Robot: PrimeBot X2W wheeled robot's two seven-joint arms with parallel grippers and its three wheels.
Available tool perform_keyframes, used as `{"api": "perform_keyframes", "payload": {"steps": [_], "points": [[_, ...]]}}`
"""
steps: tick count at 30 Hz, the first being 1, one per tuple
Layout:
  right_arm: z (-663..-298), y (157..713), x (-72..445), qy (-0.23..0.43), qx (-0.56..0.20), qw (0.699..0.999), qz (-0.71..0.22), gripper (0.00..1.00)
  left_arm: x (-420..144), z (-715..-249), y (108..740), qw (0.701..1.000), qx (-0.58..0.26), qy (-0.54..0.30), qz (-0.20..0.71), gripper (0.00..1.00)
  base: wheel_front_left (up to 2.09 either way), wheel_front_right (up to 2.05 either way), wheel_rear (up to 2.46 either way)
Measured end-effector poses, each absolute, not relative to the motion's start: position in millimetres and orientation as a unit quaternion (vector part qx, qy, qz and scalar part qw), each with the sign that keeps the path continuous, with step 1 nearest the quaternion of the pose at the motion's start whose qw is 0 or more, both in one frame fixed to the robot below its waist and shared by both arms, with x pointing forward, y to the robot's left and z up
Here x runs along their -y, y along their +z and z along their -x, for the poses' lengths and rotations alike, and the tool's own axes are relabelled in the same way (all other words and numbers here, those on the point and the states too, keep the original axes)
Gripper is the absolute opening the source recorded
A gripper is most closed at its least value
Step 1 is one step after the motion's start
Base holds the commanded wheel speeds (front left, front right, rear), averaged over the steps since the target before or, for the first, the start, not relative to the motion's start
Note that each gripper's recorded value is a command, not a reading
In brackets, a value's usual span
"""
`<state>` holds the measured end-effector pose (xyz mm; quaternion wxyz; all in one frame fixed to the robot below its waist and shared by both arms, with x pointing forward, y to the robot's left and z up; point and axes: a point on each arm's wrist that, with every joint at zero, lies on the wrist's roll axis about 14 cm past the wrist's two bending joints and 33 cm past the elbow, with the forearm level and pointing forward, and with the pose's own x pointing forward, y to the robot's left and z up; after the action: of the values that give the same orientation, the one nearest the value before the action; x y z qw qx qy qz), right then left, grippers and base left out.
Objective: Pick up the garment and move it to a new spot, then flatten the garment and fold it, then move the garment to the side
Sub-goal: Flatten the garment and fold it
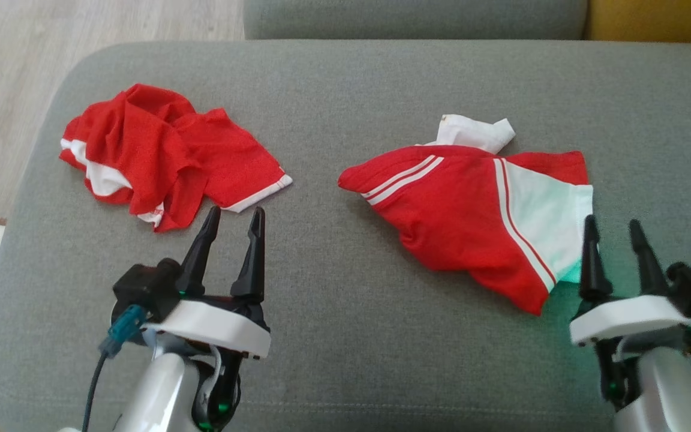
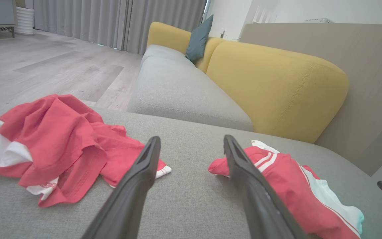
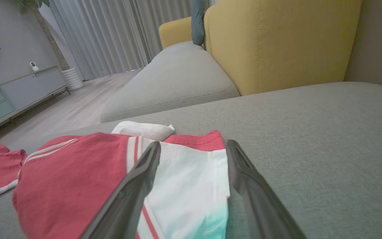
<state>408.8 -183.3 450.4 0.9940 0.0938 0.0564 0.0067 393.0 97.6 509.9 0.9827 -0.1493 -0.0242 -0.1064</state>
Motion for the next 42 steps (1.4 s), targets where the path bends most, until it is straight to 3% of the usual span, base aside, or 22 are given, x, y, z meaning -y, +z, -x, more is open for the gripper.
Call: {"api": "perform_keyframes", "payload": {"steps": [8, 20, 37, 38, 40, 41, 42], "points": [[-436.5, 431.3, 208.3, -0.037, -0.103, 0.989, -0.096, 1.00, -98.6, -396.6, 492.8, 0.983, 0.001, -0.105, 0.147, 1.00, 0.00, 0.00, 0.00], [-481.4, 385.0, 195.5, -0.043, -0.186, 0.976, -0.102, 1.00, -113.7, -410.6, 472.1, 0.986, -0.022, -0.090, 0.141, 1.00, 0.00, 0.00, 0.00], [-489.2, 368.0, 188.3, -0.046, -0.203, 0.973, -0.101, 1.00, -116.1, -411.8, 465.3, 0.986, -0.030, -0.087, 0.137, 1.00, 0.00, 0.00, 0.00], [-489.1, 367.7, 188.2, -0.046, -0.203, 0.973, -0.100, 0.66, -115.8, -411.8, 465.3, 0.986, -0.031, -0.088, 0.137, 1.00, 0.00, 0.00, 0.00], [-489.2, 367.4, 187.8, -0.046, -0.203, 0.973, -0.099, 0.16, -115.1, -411.9, 465.3, 0.986, -0.031, -0.089, 0.138, 1.00, 0.00, 0.00, 0.00], [-489.8, 367.7, 187.7, -0.045, -0.203, 0.973, -0.097, 0.00, -114.9, -412.0, 465.1, 0.986, -0.031, -0.089, 0.138, 1.00, 0.00, 0.00, 0.00], [-490.4, 368.1, 187.3, -0.044, -0.203, 0.973, -0.096, 0.00, -114.6, -412.0, 464.8, 0.986, -0.031, -0.089, 0.138, 1.00, 0.00, 0.00, 0.00]]}}
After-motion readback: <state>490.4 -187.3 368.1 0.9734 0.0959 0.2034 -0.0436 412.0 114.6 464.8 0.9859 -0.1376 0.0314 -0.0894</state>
